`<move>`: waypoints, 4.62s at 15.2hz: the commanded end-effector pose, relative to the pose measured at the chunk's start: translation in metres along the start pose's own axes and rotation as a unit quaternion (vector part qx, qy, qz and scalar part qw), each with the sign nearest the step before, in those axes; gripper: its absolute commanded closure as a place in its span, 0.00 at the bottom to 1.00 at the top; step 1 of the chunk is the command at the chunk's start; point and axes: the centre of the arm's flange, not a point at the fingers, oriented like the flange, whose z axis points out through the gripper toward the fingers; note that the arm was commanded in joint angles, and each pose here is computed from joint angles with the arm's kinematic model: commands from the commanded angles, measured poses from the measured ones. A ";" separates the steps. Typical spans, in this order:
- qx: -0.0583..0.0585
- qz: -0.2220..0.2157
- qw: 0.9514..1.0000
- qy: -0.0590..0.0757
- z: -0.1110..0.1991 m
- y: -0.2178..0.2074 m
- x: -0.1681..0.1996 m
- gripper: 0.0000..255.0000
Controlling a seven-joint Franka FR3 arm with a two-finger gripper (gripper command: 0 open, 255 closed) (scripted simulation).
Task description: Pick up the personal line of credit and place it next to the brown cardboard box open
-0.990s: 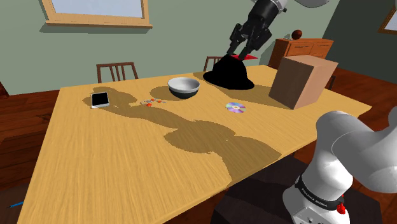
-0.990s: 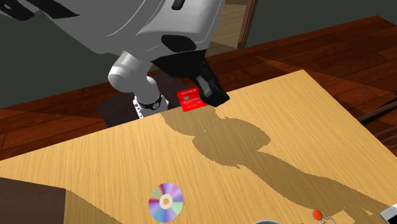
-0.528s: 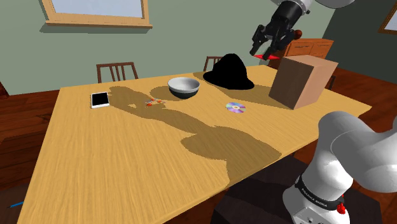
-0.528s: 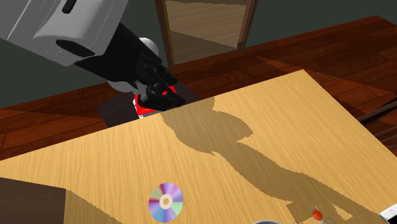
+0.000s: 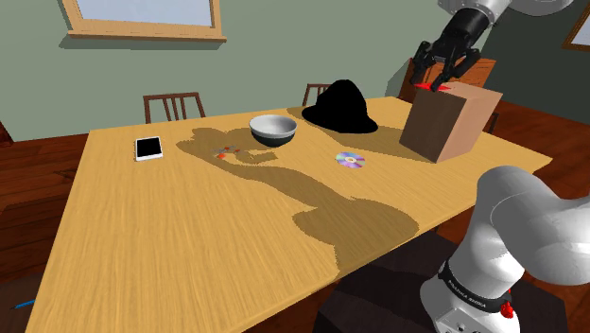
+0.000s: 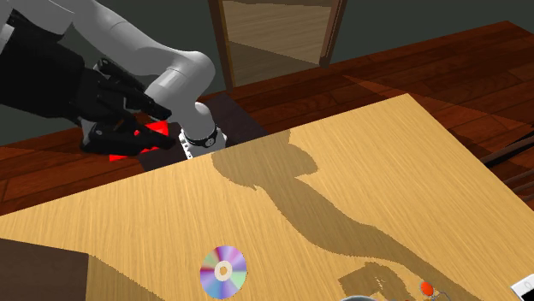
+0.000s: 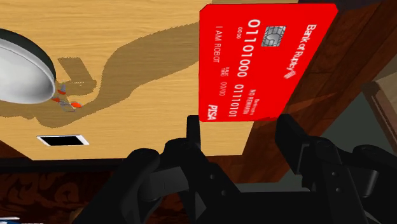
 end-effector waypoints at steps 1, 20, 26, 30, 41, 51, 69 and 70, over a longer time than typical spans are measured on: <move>0.001 0.000 1.000 0.000 -0.016 -0.005 -0.020 1.00; 0.001 0.000 1.000 0.000 -0.151 -0.065 -0.223 1.00; 0.001 0.000 1.000 0.000 -0.193 -0.084 -0.287 1.00; 0.001 0.000 1.000 0.000 -0.221 -0.097 -0.330 1.00; 0.001 0.000 1.000 0.000 -0.212 -0.109 -0.392 1.00; 0.001 0.000 1.000 0.000 -0.168 -0.108 -0.421 1.00; 0.001 0.000 1.000 0.000 -0.089 -0.108 -0.474 1.00; 0.001 0.000 1.000 0.000 -0.085 -0.108 -0.477 1.00</move>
